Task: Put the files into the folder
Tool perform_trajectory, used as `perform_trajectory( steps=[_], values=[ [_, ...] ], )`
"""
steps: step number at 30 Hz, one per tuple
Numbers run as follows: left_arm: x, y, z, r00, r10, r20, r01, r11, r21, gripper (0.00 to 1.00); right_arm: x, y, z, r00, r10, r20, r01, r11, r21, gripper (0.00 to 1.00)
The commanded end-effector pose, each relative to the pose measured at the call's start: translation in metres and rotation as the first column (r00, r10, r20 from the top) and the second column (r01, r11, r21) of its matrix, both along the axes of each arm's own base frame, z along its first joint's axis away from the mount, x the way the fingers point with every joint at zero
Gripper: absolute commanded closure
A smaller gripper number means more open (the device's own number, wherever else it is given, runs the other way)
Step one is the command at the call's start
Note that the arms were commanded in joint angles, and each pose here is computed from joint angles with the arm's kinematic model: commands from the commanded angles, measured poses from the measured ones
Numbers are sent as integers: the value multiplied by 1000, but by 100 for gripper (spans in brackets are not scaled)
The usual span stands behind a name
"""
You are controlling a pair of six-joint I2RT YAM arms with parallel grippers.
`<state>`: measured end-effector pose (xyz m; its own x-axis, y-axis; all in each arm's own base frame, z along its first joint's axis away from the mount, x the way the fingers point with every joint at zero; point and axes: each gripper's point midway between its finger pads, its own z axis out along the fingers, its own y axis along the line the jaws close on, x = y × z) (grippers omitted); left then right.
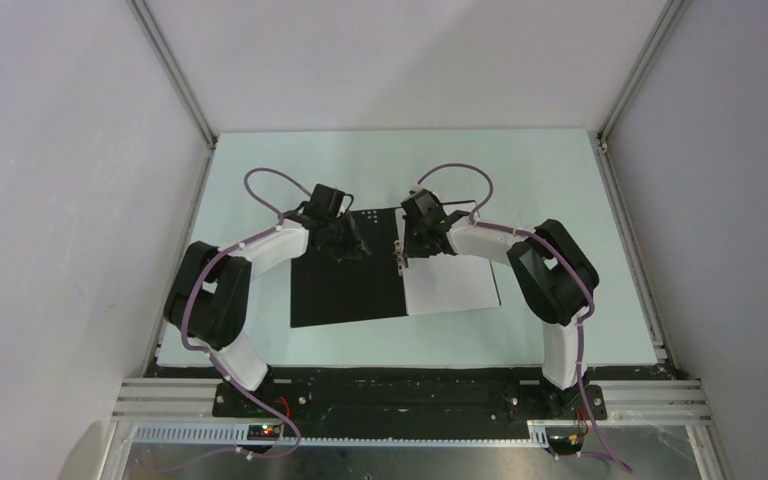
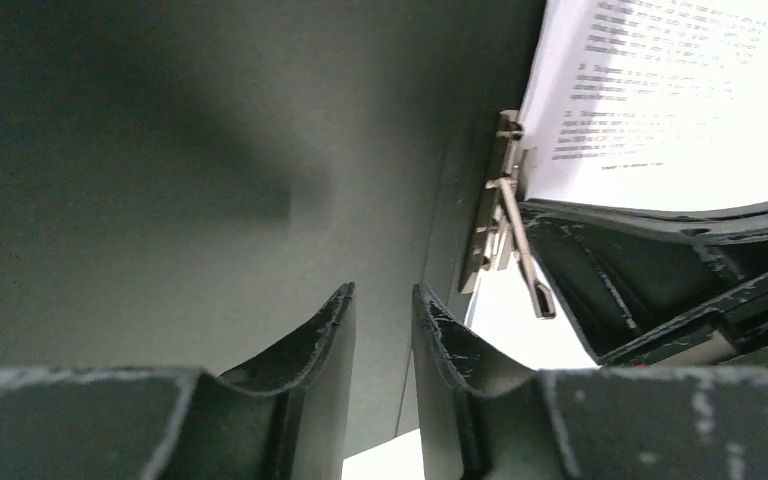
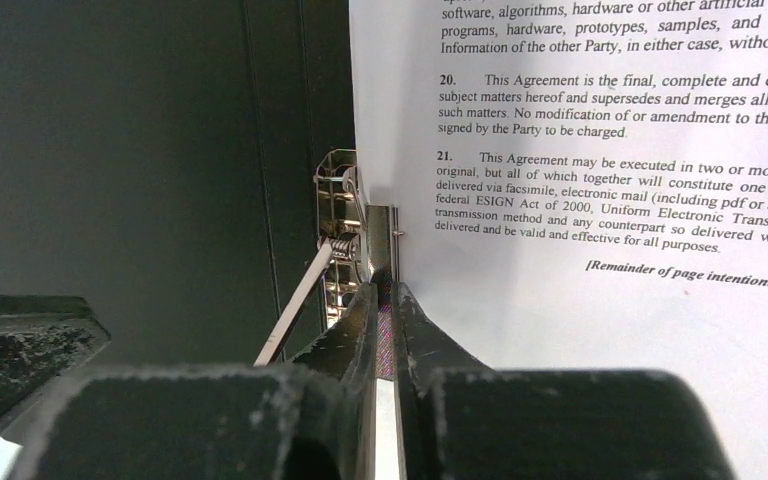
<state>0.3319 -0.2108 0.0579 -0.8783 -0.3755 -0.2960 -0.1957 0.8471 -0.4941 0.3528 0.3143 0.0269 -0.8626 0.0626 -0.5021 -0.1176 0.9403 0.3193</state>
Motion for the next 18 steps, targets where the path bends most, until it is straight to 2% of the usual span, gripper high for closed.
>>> perform_trajectory(
  steps=[1,5,9,12,18],
  values=[
    [10,5,-1,997,72,7,-72,997,15,69,-12,-52,-28,999,-9,-51,-1,983,-181,91],
    [-3,20,-12,989,144,-20,-143,989,39,78,-13,-51,-20,999,6,-45,-13,986,-165,92],
    [-14,34,-18,976,217,-23,-215,974,69,86,-13,-37,-3,999,35,-16,-37,993,-116,87],
    [-26,46,-28,961,274,-32,-270,958,96,89,-16,-28,8,999,45,-7,-46,994,-101,83],
    [-37,53,-33,953,303,-26,-298,948,108,94,-18,-26,24,1000,20,7,-19,996,-88,81]
  ],
)
